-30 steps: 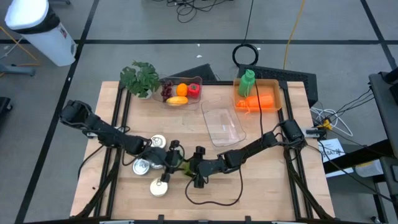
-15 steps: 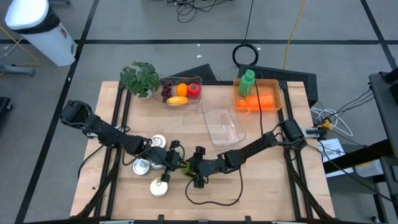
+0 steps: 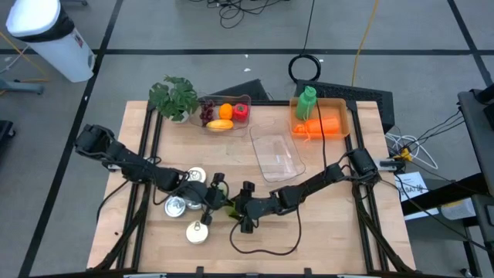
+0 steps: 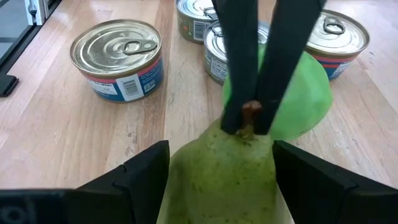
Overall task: Pick & Place Food Item
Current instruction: Put the green pear into the top transparent bin
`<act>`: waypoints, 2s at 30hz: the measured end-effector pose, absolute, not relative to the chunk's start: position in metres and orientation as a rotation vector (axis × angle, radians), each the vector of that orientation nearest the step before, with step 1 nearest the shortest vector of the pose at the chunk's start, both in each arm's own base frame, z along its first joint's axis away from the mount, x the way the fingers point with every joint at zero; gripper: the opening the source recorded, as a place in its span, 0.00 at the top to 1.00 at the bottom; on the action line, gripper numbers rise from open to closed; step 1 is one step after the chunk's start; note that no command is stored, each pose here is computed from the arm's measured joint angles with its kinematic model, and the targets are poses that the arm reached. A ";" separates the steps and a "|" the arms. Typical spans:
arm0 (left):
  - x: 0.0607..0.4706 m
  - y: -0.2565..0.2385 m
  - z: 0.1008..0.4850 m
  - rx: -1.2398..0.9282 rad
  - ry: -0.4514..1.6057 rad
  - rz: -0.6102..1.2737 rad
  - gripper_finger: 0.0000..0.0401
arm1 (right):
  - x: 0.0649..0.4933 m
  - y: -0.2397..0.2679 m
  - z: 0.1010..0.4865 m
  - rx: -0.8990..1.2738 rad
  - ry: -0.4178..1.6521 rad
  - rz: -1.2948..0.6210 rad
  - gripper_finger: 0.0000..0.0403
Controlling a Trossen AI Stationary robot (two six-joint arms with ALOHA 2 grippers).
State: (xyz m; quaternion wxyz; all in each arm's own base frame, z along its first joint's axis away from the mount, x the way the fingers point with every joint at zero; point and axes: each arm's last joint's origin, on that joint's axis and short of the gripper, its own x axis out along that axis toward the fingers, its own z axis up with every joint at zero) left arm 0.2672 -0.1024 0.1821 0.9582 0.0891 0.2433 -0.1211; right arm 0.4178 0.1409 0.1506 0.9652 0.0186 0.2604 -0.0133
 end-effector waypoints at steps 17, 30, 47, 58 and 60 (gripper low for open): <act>0.233 -0.087 0.245 0.137 0.323 -0.200 0.97 | 0.404 0.135 0.196 0.008 0.508 -0.016 0.35; 0.264 -0.117 0.194 -0.080 0.558 -0.252 0.53 | 0.404 0.137 0.197 -0.004 0.501 -0.008 0.35; 0.295 -0.121 0.186 0.020 0.752 -0.192 0.48 | 0.404 0.134 0.195 -0.001 0.519 -0.017 0.35; 0.286 -0.124 0.198 0.024 0.751 -0.217 0.61 | 0.404 0.134 0.195 0.000 0.516 -0.016 0.35; 0.286 -0.125 0.198 0.019 0.749 -0.233 0.64 | 0.404 0.134 0.195 -0.001 0.517 -0.017 0.35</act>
